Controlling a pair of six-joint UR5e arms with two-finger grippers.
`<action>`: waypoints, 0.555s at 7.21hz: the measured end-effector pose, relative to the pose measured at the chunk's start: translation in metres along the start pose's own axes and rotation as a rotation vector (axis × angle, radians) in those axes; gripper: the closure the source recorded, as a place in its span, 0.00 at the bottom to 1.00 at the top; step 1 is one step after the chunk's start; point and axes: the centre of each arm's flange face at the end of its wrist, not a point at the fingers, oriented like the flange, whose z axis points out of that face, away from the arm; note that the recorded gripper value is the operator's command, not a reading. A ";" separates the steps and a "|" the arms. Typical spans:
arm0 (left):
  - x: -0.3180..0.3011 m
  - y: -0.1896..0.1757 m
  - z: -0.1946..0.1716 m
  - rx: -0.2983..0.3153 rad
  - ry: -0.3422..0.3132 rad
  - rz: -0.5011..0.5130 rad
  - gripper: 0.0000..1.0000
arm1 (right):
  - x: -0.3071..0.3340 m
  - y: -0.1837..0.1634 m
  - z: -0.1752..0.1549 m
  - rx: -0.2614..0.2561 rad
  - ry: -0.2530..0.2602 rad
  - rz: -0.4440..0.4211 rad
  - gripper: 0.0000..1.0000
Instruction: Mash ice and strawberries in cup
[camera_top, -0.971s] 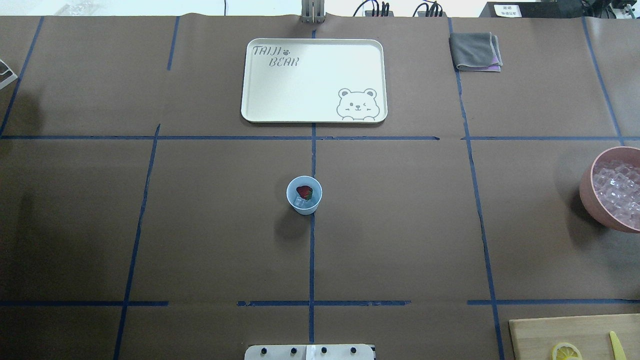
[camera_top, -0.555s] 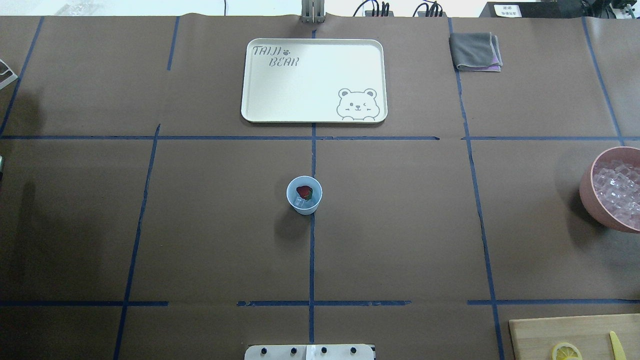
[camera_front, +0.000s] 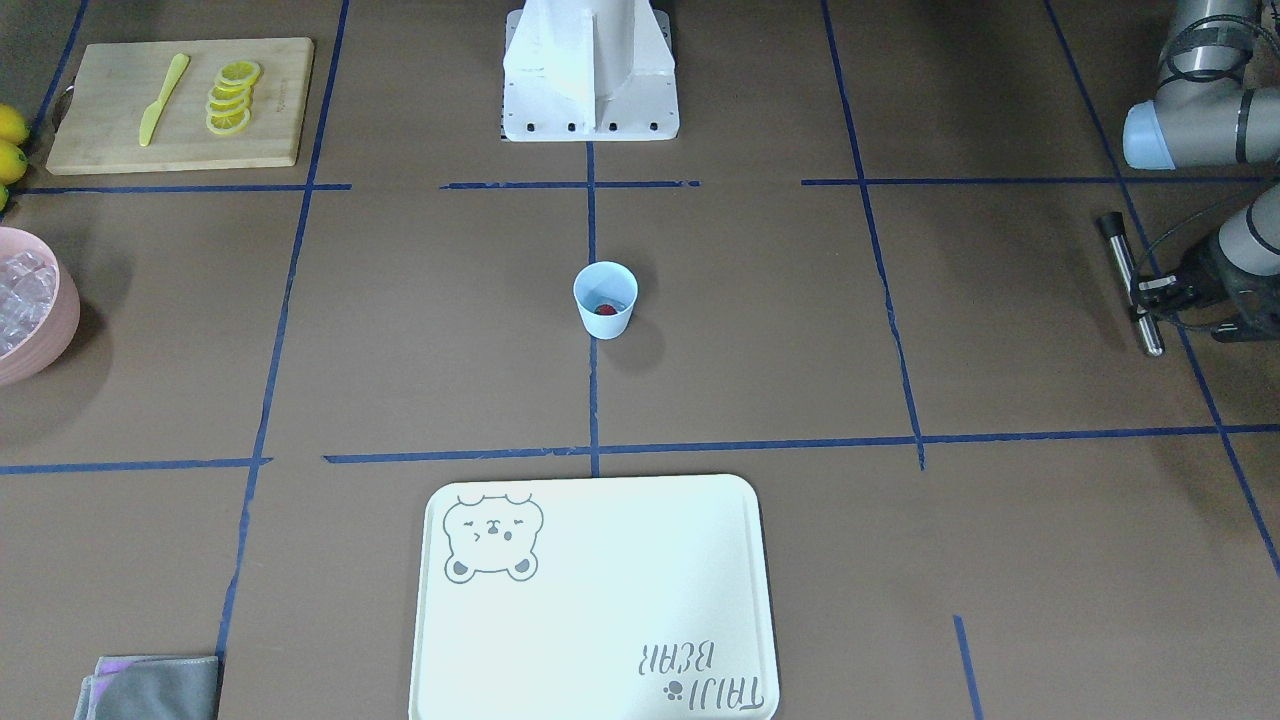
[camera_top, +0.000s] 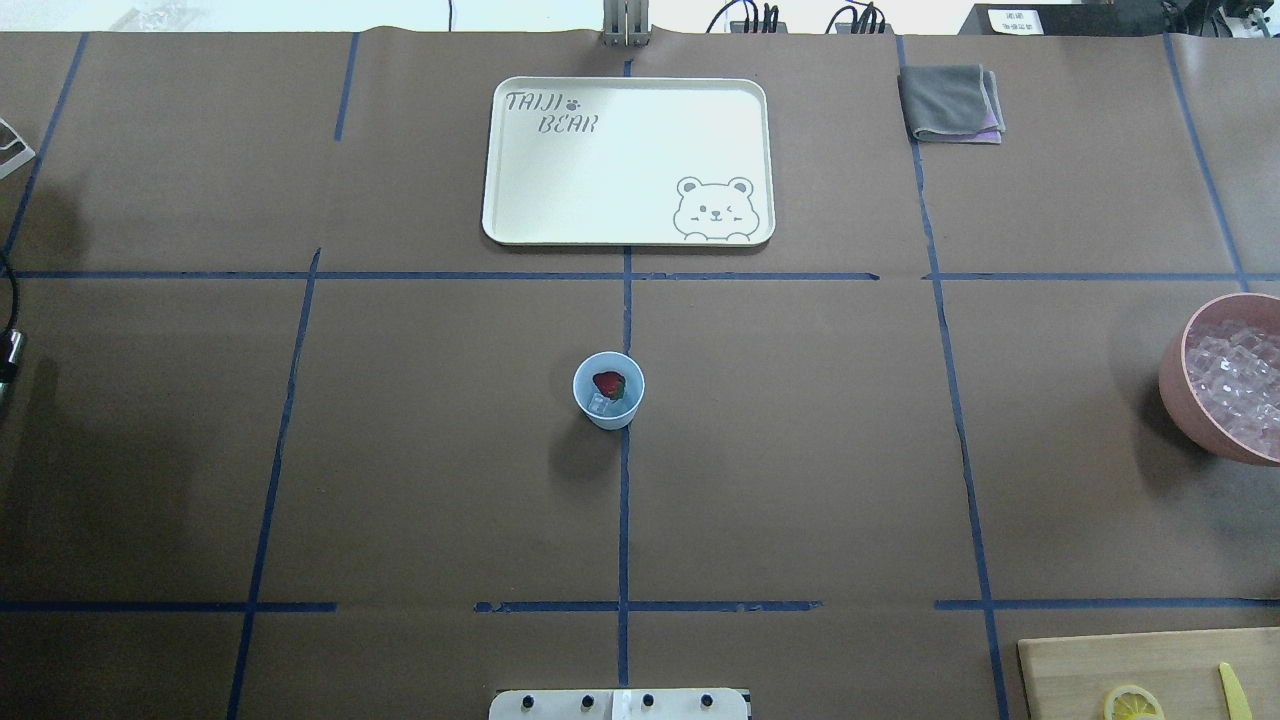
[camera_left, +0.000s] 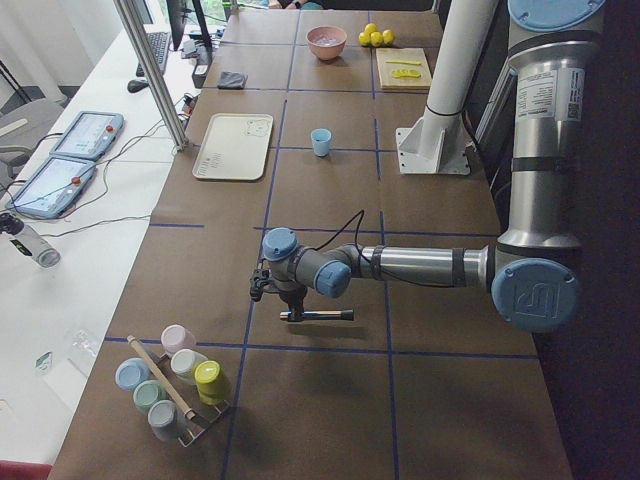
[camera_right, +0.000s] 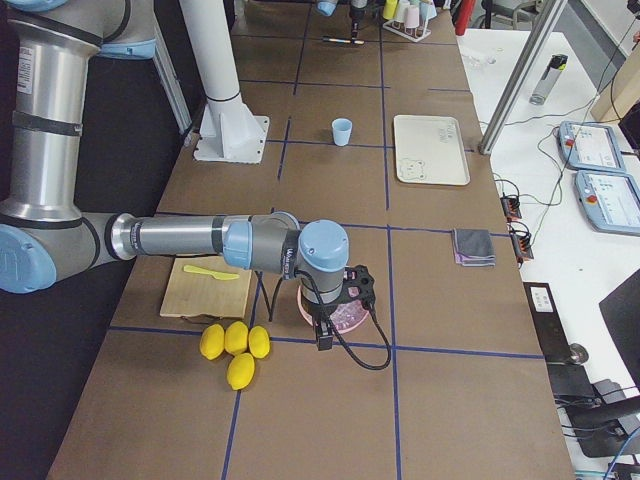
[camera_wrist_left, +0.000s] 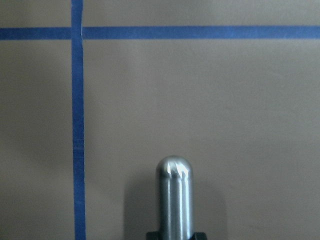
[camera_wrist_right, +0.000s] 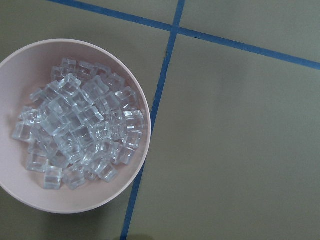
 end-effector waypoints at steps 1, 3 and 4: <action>-0.005 0.000 0.006 0.004 0.002 0.008 0.99 | 0.000 0.000 0.000 -0.001 0.000 0.000 0.01; -0.016 0.001 0.022 0.013 0.011 0.024 0.89 | 0.000 0.001 0.001 -0.001 0.000 0.001 0.01; -0.017 0.001 0.024 0.013 0.016 0.025 0.02 | 0.000 0.001 0.001 -0.001 0.000 0.001 0.01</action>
